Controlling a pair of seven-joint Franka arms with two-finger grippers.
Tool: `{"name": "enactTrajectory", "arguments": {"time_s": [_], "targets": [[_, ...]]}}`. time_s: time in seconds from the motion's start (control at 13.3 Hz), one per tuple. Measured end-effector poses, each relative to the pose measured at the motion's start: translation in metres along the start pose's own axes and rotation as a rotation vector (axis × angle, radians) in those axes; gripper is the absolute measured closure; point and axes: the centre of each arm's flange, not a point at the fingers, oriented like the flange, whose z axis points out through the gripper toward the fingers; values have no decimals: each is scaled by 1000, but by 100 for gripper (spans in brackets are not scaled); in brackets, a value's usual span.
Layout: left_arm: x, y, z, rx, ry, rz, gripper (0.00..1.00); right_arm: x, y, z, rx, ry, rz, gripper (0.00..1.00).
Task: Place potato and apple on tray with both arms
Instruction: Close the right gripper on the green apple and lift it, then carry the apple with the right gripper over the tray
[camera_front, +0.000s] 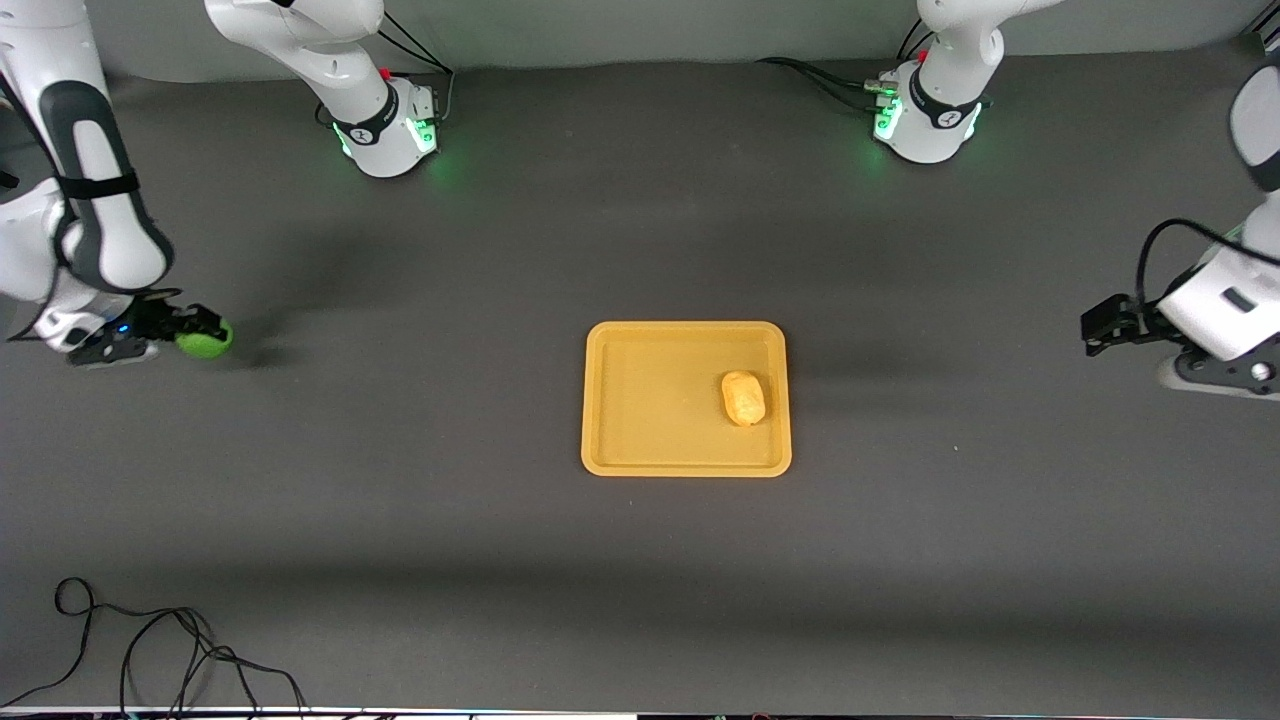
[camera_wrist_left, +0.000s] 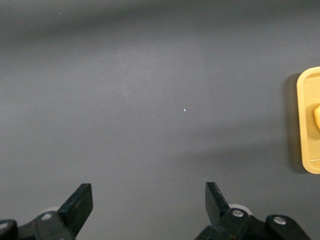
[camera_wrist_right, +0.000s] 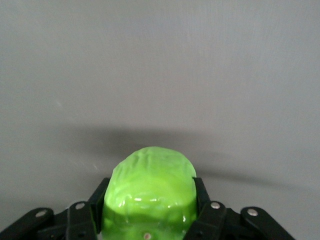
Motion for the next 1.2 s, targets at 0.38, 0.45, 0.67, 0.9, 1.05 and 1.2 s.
{"name": "enactTrajectory", "arguments": {"time_s": [0.38, 0.45, 0.67, 0.9, 1.05, 1.2], "targets": [[-15, -18, 4, -78, -51, 39, 0, 94, -40, -162, -49, -84, -44, 31], [-18, -20, 4, -87, -56, 34, 0, 109, -62, -192, -56, -86, -50, 31], [-36, -16, 3, -81, -71, 29, 0, 146, -144, -248, -86, -60, -57, 31], [-45, -12, 0, -73, -72, 28, 0, 178, -256, -260, -112, -18, -18, 31], [-43, -13, 2, -73, -60, 26, 0, 194, -340, -254, -97, 4, 50, 31], [-39, -14, 5, -72, -45, 23, 0, 208, -432, -240, -72, 22, 141, 31]]}}
